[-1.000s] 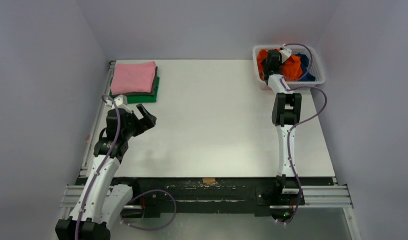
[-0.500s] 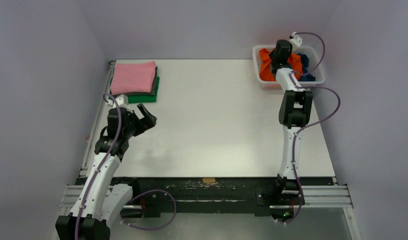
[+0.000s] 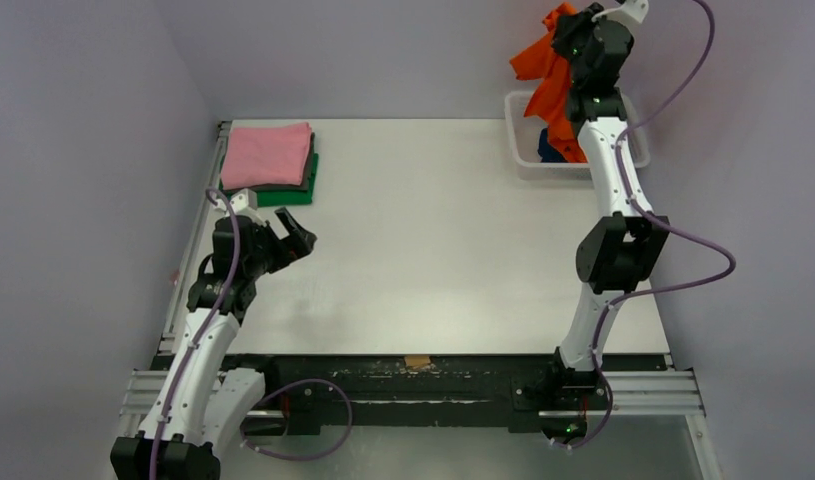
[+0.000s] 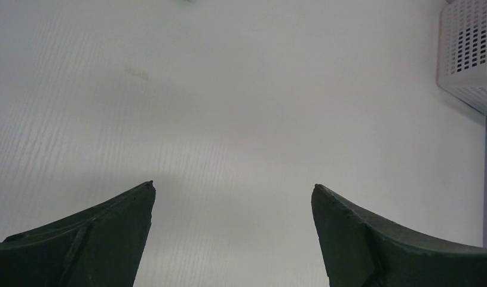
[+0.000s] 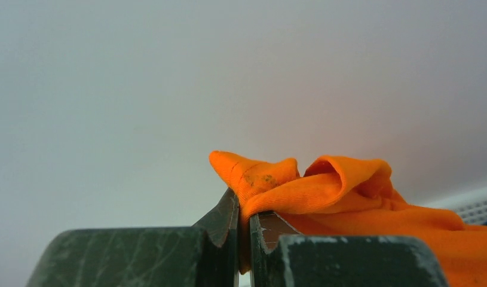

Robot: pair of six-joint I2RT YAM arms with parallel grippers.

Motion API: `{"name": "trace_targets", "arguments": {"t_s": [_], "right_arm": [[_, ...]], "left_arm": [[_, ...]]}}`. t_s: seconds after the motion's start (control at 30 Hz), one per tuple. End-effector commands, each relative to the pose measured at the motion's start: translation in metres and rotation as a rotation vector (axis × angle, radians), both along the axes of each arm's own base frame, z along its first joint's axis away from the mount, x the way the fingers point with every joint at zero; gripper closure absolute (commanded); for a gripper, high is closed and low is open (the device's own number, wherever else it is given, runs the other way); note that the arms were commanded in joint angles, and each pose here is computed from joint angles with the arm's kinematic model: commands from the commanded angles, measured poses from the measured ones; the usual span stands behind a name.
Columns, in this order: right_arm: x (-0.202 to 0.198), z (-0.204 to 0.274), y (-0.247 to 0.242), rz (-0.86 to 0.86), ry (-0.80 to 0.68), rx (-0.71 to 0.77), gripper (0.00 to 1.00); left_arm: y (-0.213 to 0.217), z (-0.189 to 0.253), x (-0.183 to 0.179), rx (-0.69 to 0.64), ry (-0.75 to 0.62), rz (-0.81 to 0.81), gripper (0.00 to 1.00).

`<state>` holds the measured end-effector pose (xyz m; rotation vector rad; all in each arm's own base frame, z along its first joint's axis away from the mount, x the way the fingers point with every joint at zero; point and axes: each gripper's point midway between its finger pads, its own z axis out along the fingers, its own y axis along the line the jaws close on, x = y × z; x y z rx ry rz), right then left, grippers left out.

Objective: Fold and stack the t-shirts
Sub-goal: Move the tshirt to the center of the board

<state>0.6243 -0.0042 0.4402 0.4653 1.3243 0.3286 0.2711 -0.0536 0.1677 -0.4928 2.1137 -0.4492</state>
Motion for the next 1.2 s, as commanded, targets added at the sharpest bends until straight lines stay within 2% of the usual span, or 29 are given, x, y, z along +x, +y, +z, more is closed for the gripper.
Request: {"name": "trace_targets", "arguments": {"t_s": [0.0, 0.17, 0.33, 0.47, 0.57, 0.6, 0.7, 0.73, 0.8, 0.83, 0.87, 0.9, 0.97, 1.03, 1.17], "right_arm": [[-0.053, 0.066, 0.079, 0.285, -0.069, -0.079, 1.00], [-0.123, 0.095, 0.175, 0.494, -0.087, -0.227, 1.00], [-0.178, 0.071, 0.246, 0.733, -0.027, -0.216, 1.00], [-0.190, -0.001, 0.269, 0.778, 0.152, -0.216, 1.00], [-0.198, -0.070, 0.258, 0.746, 0.315, -0.200, 1.00], [-0.201, -0.096, 0.250, 0.713, 0.367, -0.201, 1.00], [-0.206, -0.174, 0.197, 0.454, 0.554, -0.194, 1.00], [-0.210, -0.197, 0.176, 0.351, 0.618, -0.197, 0.93], [-0.221, -0.226, 0.135, 0.148, 0.720, -0.201, 0.70], [-0.228, -0.232, 0.113, 0.028, 0.748, -0.203, 0.34], [-0.238, -0.235, 0.092, -0.081, 0.771, -0.208, 0.09], [-0.247, -0.230, 0.073, -0.178, 0.765, -0.215, 0.06], [-0.262, -0.224, 0.058, -0.229, 0.760, -0.224, 0.05], [-0.270, -0.224, 0.067, -0.135, 0.744, -0.227, 0.05], [-0.287, -0.246, 0.114, 0.188, 0.727, -0.191, 0.04]], "left_arm": [[-0.008, 0.021, -0.001, -0.047, -0.058, -0.029, 0.00], [-0.010, 0.021, -0.010, -0.058, -0.054, -0.038, 0.00], [-0.013, 0.023, -0.018, -0.075, -0.061, -0.050, 0.00], [-0.014, 0.026, -0.026, -0.081, -0.058, -0.055, 0.00], [-0.016, 0.025, -0.030, -0.087, -0.057, -0.067, 0.00], [-0.016, 0.023, -0.031, -0.090, -0.051, -0.067, 0.00], [-0.019, 0.016, -0.030, -0.099, -0.037, -0.076, 0.00], [-0.020, 0.014, -0.029, -0.101, -0.025, -0.078, 0.00], [-0.021, 0.006, -0.027, -0.102, 0.015, -0.082, 0.00], [-0.022, 0.002, -0.026, -0.106, 0.033, -0.085, 0.00], [-0.022, -0.002, -0.025, -0.108, 0.052, -0.085, 0.00], [-0.023, -0.007, -0.024, -0.111, 0.071, -0.087, 0.00], [-0.025, -0.017, -0.022, -0.122, 0.106, -0.090, 0.00], [-0.029, -0.026, -0.020, -0.140, 0.137, -0.104, 0.00], [-0.043, -0.042, -0.014, -0.182, 0.185, -0.156, 0.00]]}}
